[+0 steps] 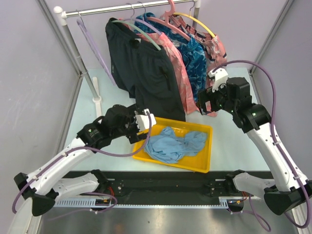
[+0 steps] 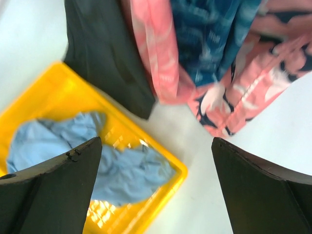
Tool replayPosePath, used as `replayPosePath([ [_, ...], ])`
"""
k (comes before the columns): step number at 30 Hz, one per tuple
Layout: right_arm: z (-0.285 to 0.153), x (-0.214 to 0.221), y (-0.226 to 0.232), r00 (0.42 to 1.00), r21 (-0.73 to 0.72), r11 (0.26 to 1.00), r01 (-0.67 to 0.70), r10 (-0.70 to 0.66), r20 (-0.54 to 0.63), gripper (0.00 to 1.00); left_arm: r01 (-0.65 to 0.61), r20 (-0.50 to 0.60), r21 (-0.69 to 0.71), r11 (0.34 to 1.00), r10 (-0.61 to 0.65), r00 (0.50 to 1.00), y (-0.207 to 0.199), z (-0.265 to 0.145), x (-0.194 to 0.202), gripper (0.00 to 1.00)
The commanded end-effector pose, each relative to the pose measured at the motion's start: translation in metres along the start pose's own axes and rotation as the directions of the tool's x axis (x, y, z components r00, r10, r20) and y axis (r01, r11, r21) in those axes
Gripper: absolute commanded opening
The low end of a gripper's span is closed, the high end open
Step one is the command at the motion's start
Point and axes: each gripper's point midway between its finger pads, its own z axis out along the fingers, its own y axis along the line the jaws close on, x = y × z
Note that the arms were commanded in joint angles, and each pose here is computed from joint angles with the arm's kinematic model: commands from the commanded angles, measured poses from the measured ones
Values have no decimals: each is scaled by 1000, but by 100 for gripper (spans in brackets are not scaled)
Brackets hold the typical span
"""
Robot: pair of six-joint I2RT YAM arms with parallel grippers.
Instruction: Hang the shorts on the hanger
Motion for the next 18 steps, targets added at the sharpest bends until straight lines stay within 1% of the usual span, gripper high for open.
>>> replayPosePath([
  [1, -6, 29, 3, 991, -75, 992, 98, -104, -82, 100, 336, -88, 10, 942, -334, 939, -21, 0, 40, 100],
  [3, -3, 43, -2, 986, -66, 992, 107, -114, -124, 100, 392, -106, -11, 920, -391, 914, -21, 1, 55, 100],
  [4, -2, 48, -3, 984, -66, 992, 106, -114, -139, 100, 420, -101, -23, 907, -420, 902, -20, -1, 56, 100],
  [6, 1, 64, -4, 978, -70, 992, 100, -111, -174, 100, 441, -106, -39, 897, -442, 891, -21, -1, 62, 100],
  [8, 2, 77, -7, 972, -68, 992, 103, -115, -203, 100, 449, -100, -51, 892, -451, 887, -21, -3, 63, 100],
  [10, 2, 82, -6, 969, -73, 992, 107, -120, -214, 100, 456, -118, -82, 886, -463, 878, -19, -3, 69, 100],
  [14, 5, 84, -6, 969, -75, 992, 104, -118, -218, 100, 455, -177, -84, 887, -462, 869, -21, 3, 77, 100],
  [18, 6, 84, -8, 969, -67, 993, 102, -115, -218, 100, 447, -169, -84, 891, -455, 874, -15, 7, 72, 100],
])
